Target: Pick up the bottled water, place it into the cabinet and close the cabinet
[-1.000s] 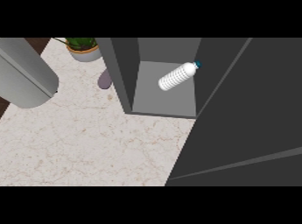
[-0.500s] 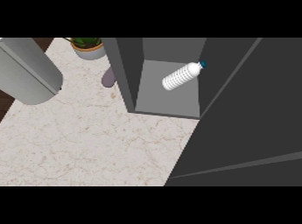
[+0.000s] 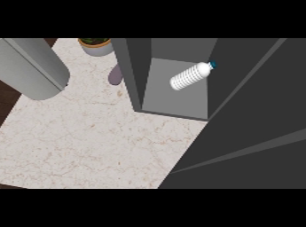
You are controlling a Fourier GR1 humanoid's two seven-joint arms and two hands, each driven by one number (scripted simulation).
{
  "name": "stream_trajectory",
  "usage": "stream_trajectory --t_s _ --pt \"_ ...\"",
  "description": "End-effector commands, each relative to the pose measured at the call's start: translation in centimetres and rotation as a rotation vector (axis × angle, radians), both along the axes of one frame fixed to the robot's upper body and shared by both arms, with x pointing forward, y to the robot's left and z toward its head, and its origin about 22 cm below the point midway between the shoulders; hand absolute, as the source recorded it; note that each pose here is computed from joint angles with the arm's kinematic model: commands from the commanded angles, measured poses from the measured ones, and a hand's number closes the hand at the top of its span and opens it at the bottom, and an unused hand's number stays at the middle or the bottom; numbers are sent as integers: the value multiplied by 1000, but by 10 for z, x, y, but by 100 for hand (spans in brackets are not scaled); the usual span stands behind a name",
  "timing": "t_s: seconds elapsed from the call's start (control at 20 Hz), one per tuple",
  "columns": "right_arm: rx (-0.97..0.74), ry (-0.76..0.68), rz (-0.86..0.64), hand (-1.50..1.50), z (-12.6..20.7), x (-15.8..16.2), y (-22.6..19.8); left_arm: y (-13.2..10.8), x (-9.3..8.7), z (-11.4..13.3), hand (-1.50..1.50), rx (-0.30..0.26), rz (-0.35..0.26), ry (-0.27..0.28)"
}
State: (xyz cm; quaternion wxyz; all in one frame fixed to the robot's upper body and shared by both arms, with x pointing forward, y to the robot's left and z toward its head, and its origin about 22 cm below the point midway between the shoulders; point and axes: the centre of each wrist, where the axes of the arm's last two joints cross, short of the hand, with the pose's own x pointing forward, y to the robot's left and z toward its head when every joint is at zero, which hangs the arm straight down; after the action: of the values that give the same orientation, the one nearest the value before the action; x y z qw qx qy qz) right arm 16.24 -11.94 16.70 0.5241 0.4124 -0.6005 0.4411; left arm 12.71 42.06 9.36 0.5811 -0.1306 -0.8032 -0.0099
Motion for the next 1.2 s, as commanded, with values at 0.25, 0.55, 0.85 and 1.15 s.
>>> stream_trajectory --t_s 0.25,0.55,0.85,1.15 --pt "-7 99 119 150 39 45 66 25 -11 7 -150 -8 11 0" --pt "22 302 -10 150 46 100 92 33 -32 3 -150 -21 57 -19" --pt "48 397 -63 150 29 153 83 48 -56 2 -150 -31 84 11" --pt "42 409 -118 150 14 188 65 50 -61 -2 -150 -9 109 14"
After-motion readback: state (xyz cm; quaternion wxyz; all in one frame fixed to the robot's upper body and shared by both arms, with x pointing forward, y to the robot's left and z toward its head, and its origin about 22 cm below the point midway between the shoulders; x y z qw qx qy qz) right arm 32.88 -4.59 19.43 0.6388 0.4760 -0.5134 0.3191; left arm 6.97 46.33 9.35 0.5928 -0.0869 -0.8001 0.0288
